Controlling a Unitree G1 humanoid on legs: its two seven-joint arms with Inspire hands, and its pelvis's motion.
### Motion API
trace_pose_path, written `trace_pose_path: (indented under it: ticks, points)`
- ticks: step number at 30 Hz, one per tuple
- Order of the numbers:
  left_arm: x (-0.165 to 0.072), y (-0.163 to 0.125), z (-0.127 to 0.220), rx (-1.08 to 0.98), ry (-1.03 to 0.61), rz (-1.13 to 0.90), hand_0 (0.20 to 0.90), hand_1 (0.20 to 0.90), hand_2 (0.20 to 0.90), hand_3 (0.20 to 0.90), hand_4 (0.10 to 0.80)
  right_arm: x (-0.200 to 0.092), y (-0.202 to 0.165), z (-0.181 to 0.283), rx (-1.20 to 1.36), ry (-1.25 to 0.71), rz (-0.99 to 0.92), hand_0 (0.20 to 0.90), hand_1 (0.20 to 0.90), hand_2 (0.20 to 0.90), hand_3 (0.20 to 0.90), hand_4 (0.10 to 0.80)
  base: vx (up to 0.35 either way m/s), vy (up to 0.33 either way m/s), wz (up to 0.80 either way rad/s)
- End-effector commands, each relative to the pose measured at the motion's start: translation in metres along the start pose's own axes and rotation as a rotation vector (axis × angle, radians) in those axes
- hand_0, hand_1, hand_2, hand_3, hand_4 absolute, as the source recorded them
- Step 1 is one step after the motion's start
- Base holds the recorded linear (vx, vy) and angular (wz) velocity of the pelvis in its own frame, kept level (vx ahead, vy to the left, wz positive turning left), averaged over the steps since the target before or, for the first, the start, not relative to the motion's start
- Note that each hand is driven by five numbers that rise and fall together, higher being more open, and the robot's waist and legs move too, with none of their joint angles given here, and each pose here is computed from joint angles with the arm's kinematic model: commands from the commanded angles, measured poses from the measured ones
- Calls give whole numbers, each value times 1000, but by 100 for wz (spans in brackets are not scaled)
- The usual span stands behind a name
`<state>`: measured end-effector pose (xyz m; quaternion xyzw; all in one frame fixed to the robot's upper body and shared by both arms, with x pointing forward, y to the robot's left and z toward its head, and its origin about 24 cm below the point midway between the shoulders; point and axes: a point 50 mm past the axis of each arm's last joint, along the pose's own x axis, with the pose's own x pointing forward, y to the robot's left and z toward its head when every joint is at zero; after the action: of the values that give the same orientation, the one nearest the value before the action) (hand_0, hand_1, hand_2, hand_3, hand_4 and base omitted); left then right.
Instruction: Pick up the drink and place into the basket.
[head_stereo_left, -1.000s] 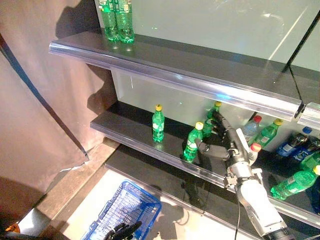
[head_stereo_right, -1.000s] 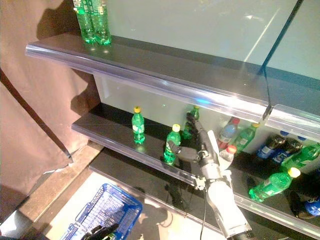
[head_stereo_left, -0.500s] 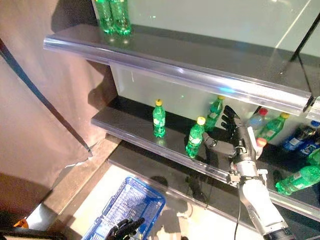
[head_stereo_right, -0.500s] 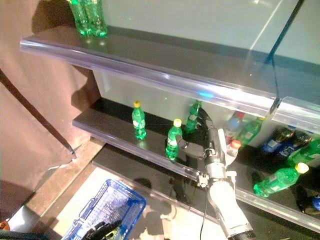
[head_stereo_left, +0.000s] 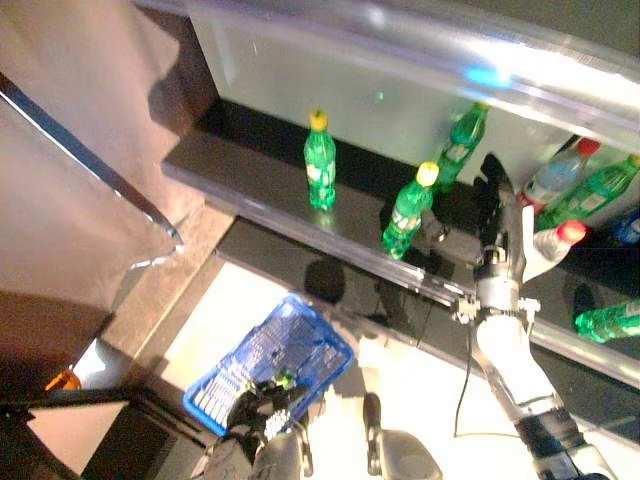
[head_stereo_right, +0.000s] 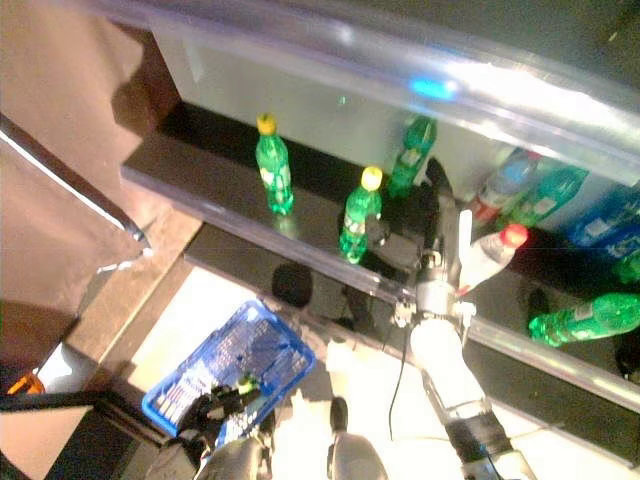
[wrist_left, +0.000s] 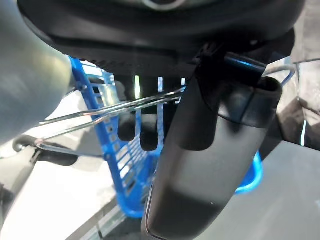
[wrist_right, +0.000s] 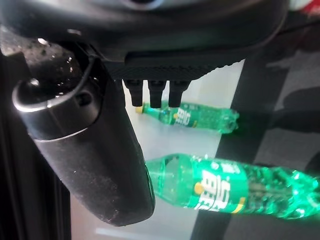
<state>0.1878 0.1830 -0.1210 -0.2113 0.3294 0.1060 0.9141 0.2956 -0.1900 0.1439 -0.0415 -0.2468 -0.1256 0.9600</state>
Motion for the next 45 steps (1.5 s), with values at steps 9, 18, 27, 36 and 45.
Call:
trace_pose_path:
  ticks: [9, 18, 27, 36, 45]
  points:
    - [-8, 2, 2, 26, -63, -20, 300, 300, 300, 200, 100, 27, 18, 52, 118, -242, 63, 900, 900, 900, 900, 800, -54, -4, 0]
    - [-4, -8, 11, 27, -87, -48, 300, 300, 300, 200, 100, 32, 26, 44, 142, -186, 77, 900, 900, 900, 900, 800, -13, -6, 0]
    - [-2, -20, 18, 61, -111, -108, 300, 300, 300, 200, 100, 58, 22, 49, 222, -169, 18, 900, 900, 900, 900, 800, 0, 0, 0]
    - [1, -23, 25, 64, -114, -118, 300, 300, 300, 200, 100, 87, 17, 60, 194, -174, -42, 900, 900, 900, 900, 800, 0, 0, 0]
    - [1, -27, 25, 91, -114, -139, 300, 300, 300, 200, 100, 118, 19, 80, 167, -201, -24, 900, 900, 900, 900, 800, 5, 2, 4]
